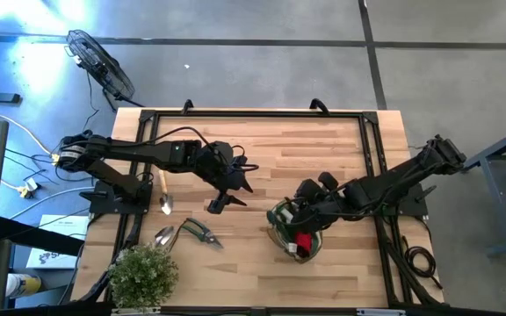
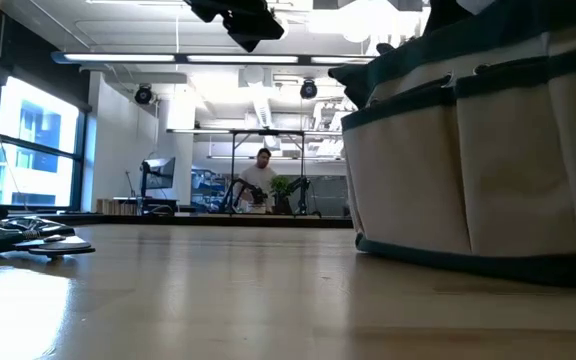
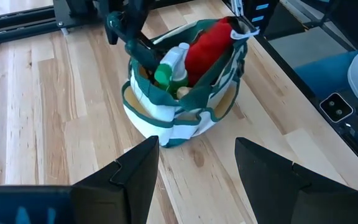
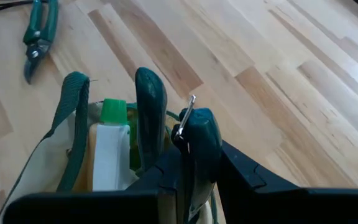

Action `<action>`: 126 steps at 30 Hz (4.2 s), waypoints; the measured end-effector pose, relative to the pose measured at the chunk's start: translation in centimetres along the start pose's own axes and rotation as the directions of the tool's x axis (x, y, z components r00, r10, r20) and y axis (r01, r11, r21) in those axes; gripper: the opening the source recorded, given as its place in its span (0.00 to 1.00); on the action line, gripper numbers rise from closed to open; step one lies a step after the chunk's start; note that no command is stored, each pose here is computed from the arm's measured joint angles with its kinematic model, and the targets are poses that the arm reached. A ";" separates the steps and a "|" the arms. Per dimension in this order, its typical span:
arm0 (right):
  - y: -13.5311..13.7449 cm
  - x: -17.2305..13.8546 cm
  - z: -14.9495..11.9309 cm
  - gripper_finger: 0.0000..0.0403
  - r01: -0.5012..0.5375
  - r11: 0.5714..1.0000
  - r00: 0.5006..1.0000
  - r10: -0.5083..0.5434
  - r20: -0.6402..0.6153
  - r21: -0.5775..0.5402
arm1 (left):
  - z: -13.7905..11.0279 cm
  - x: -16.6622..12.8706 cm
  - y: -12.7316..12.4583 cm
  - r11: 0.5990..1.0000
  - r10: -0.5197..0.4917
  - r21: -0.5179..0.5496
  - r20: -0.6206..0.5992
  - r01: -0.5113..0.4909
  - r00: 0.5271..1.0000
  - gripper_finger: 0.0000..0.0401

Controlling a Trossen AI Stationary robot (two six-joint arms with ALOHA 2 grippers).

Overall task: Pick & Place Garden tools in Gardening bag
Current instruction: Put the top green shear scissors into the green gardening bag

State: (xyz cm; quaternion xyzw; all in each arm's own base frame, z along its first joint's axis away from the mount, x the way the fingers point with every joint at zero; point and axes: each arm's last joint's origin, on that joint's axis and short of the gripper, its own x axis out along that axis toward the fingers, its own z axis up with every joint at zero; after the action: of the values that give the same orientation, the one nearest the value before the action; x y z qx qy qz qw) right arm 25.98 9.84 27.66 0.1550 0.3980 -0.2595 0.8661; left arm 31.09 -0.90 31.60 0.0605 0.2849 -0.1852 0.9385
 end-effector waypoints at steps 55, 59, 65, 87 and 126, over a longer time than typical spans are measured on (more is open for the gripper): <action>4.2 -4.4 0.8 0.13 -0.408 0.668 0.896 0.424 -0.131 -0.622 | -1.0 -0.1 -0.5 0.991 -0.114 0.059 -0.078 0.119 0.990 0.51; 4.6 -3.8 0.4 0.13 -0.456 0.616 0.860 0.492 -0.139 -0.642 | -1.0 -0.1 -0.5 0.991 -0.114 0.059 -0.078 0.119 0.990 0.51; 4.6 -2.8 -0.3 0.13 -0.479 0.610 0.849 0.505 -0.156 -0.632 | -1.0 -0.1 -0.5 0.991 -0.114 0.059 -0.077 0.119 0.990 0.51; 5.4 -1.9 -0.6 0.12 -0.558 0.458 0.734 0.662 -0.154 -0.693 | -0.9 -0.1 -0.5 0.991 -0.117 0.059 -0.076 0.122 0.990 0.51; 1.6 5.5 -3.5 0.22 -0.622 0.586 0.689 0.725 -0.007 -0.519 | -0.9 -0.1 -0.7 0.984 -0.163 0.055 -0.062 0.167 0.985 0.51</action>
State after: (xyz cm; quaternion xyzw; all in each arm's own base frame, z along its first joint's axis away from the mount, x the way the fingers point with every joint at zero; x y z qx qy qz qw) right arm 27.75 11.04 21.30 0.0464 0.2686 0.1833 0.9445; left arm 30.32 -1.30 30.89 0.0702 0.3100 -0.2691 0.9091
